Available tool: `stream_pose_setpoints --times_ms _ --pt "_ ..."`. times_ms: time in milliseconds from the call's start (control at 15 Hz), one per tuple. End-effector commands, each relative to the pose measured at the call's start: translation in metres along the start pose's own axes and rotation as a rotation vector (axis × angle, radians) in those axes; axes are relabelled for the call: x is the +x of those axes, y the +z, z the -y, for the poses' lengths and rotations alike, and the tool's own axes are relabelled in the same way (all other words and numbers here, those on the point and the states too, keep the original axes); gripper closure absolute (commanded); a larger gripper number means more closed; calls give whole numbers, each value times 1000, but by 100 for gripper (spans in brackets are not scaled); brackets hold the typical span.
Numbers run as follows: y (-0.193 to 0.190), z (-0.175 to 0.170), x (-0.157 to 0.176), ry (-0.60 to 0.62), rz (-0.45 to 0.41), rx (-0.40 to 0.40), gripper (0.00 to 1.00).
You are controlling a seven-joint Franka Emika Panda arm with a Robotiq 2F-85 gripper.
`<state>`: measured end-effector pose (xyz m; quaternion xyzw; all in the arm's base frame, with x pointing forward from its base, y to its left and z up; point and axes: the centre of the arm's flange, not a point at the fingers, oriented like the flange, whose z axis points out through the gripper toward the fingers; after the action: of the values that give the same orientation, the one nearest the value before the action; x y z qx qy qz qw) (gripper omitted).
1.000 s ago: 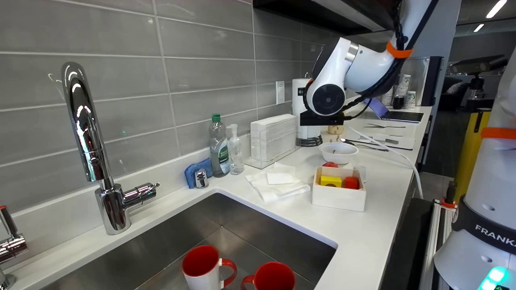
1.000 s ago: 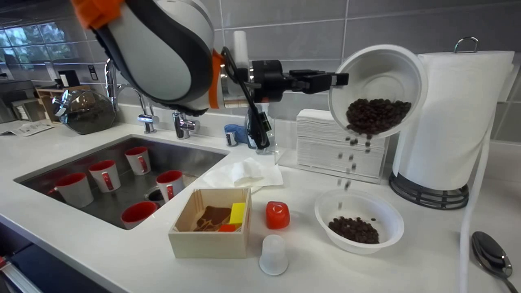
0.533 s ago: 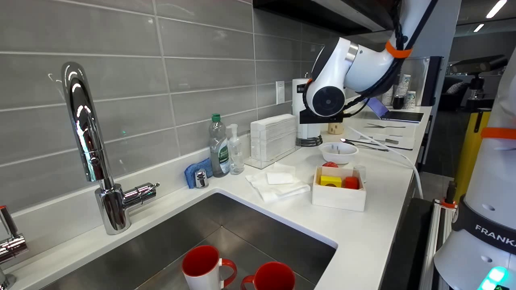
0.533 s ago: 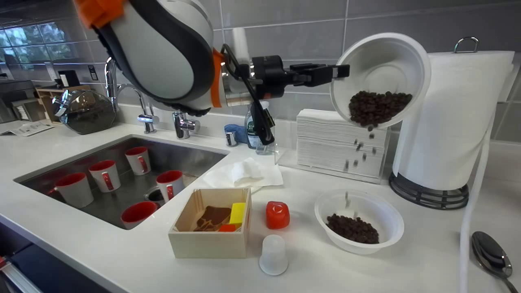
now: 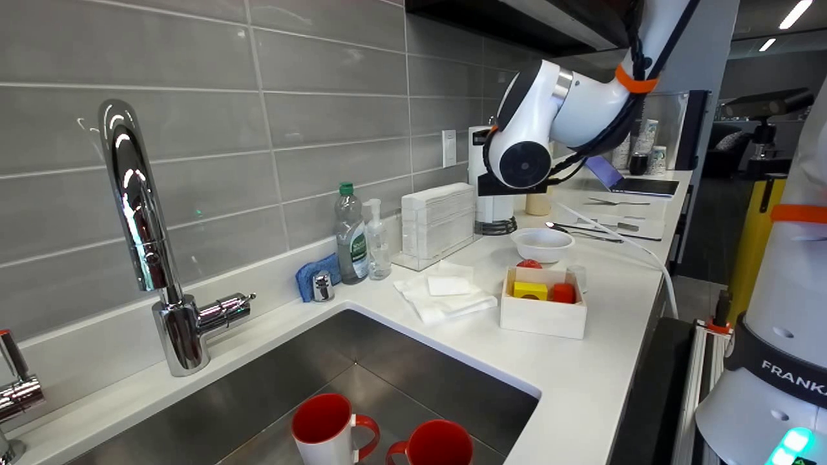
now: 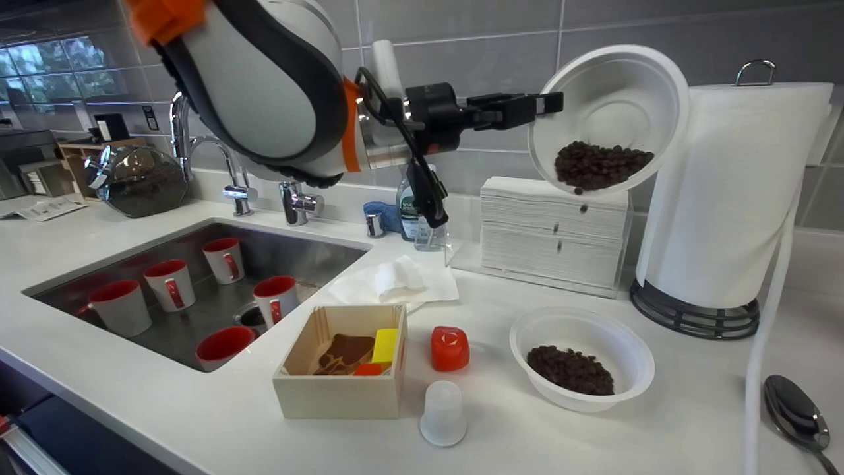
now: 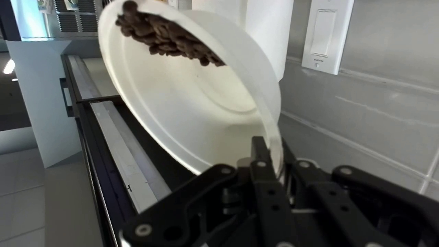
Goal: Pour some contents of the left bowl into the one on the right
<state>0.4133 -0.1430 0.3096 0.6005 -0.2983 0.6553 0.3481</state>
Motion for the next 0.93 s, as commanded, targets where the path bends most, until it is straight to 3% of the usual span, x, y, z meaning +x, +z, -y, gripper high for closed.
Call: stream_pose_setpoints --times_ms 0,600,867 --pt "0 -3 -2 33 -69 10 100" --pt "3 -16 -27 26 109 -49 100" --pt "0 -10 -30 50 240 -49 100"
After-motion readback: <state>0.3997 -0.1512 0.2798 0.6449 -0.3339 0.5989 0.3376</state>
